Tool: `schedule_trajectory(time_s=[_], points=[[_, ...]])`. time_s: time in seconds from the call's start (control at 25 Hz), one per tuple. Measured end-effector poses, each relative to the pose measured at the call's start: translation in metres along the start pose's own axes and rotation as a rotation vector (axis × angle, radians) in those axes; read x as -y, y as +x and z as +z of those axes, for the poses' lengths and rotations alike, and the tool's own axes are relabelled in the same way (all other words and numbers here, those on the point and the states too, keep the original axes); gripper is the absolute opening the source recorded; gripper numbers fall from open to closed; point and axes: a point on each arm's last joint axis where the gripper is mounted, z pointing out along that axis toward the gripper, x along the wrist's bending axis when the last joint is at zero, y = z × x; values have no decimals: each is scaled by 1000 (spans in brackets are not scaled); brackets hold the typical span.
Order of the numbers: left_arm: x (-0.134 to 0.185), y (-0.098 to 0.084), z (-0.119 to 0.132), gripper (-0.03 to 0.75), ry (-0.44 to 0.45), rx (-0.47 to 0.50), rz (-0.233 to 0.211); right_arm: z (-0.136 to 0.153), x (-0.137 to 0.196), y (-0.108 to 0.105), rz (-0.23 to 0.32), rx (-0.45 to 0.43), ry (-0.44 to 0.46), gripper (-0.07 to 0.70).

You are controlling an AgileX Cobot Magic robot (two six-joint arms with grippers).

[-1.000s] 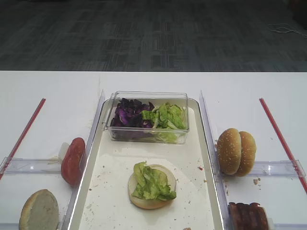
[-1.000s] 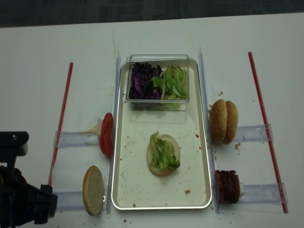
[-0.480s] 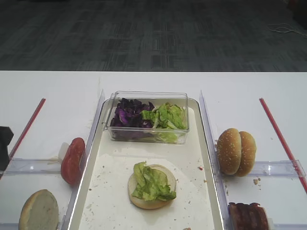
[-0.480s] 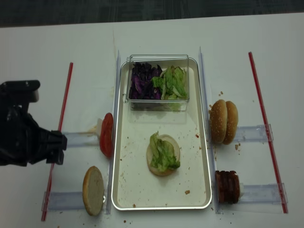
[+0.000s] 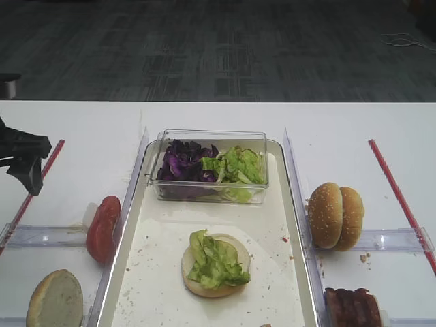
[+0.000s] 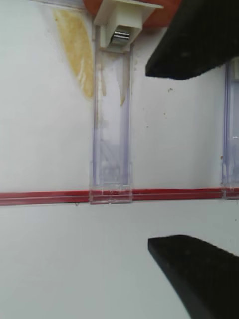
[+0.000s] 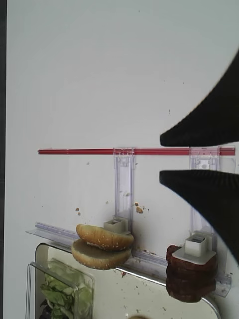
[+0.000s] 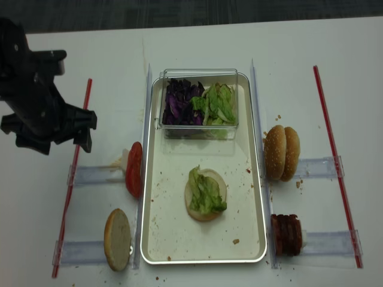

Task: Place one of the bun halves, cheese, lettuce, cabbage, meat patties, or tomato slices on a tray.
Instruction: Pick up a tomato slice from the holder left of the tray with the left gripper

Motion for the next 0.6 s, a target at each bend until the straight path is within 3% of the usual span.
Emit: schedule_trajectory(time_s=[0.12,0.28,0.6], points=[[-6,-1,0,615,-1,3,-2,0,0,0,0,0,0,177],[-6,-13,-3,598,-4,13,39,0,0,0,-2,0,0,177],[8,-81,-8,585,-14,106,198,0,0,0,-2,0,0,146]])
